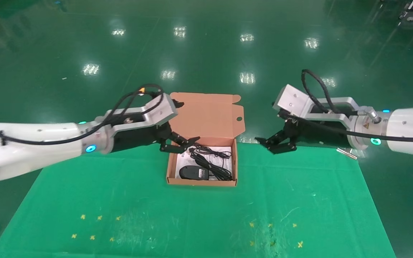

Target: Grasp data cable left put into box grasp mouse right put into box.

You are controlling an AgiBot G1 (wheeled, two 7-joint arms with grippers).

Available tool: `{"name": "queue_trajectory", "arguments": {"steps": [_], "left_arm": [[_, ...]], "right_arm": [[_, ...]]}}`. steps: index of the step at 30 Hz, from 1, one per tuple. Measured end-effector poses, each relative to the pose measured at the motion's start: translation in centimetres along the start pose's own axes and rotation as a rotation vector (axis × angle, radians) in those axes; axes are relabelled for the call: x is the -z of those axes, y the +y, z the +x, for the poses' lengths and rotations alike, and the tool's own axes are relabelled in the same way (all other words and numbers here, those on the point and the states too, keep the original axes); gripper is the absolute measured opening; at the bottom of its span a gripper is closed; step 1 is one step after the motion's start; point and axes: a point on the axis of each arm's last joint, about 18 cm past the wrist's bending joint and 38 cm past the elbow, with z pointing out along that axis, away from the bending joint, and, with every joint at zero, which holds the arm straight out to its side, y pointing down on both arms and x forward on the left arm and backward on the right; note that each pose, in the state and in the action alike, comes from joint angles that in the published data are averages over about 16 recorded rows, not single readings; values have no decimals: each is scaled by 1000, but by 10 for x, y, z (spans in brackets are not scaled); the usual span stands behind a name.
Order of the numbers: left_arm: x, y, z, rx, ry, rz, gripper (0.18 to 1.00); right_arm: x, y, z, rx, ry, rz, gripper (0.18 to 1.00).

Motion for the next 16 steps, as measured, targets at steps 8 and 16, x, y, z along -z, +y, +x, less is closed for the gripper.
{"name": "queue_trajectory", "arguments": {"steps": [8, 16], "left_arm": [[32, 1, 15, 125, 72, 87, 996], [51, -1, 22, 180, 112, 137, 1001]], "right_arm": [[11, 6, -28, -107, -124, 78, 1001], [20, 7, -42, -156, -189, 131, 1001]]}}
